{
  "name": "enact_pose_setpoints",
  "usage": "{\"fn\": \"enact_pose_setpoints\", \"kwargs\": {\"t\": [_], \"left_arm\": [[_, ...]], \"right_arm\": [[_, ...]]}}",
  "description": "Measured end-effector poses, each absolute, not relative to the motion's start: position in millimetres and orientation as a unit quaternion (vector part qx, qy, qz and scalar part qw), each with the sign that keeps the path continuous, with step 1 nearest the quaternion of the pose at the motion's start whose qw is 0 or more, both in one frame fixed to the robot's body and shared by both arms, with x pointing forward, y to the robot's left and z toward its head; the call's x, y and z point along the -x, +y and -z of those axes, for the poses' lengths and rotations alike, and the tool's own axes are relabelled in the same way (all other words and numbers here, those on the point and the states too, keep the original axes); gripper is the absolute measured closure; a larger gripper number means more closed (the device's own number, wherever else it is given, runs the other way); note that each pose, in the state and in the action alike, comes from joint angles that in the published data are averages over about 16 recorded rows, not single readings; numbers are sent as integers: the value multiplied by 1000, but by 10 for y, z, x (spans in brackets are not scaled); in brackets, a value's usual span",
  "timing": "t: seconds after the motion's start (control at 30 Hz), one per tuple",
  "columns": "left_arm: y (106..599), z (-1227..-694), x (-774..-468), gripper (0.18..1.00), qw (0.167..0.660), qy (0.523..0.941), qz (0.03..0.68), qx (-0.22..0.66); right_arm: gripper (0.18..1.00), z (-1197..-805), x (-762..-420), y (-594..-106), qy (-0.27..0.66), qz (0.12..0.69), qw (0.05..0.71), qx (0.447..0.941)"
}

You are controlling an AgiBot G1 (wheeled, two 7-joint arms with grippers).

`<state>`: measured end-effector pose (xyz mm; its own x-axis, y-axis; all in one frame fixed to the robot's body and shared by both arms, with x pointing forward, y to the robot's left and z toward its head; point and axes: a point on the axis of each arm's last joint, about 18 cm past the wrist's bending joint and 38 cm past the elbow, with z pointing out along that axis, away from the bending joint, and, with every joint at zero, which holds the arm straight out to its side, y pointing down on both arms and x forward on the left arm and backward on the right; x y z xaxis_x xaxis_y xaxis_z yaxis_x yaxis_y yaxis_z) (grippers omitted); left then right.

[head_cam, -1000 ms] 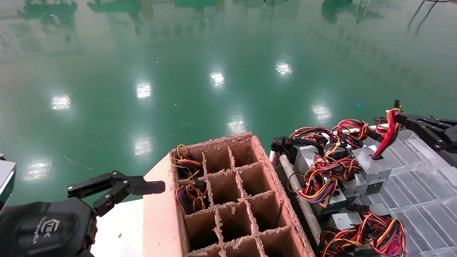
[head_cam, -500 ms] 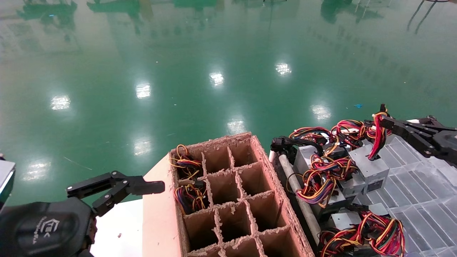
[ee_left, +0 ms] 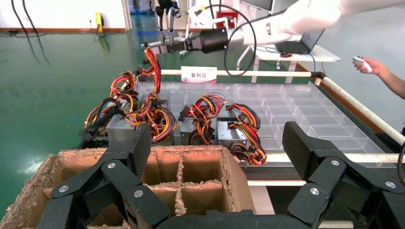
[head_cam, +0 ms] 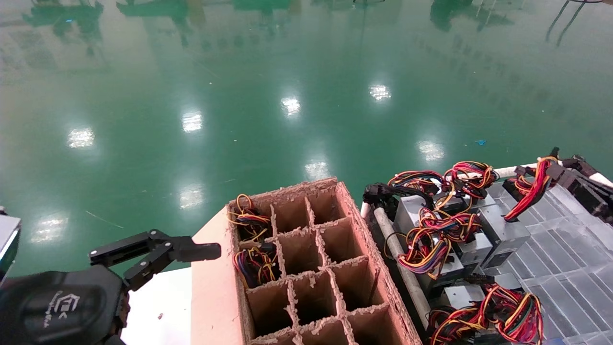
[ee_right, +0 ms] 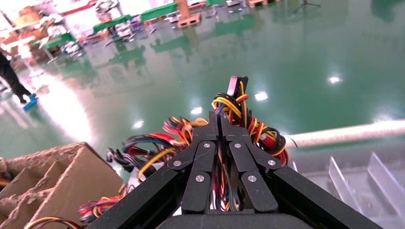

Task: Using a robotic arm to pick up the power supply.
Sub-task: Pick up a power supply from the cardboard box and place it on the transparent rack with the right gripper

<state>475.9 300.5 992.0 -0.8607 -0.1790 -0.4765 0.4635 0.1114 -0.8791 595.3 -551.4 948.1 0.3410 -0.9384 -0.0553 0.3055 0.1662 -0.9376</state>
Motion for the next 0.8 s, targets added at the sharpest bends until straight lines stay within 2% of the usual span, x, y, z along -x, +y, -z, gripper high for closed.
{"fn": "enact_pose_setpoints", "kwargs": {"t": [0.27, 0.8], "left_arm": [[3005, -9920, -4759, 184, 244, 704, 659, -101], [3006, -9920, -4759, 184, 244, 704, 659, -101]], "right_arm": [[987, -9255, -5986, -5539, 370, 454, 688, 429], [976, -9193, -5958, -5541, 369, 450, 686, 436]]}}
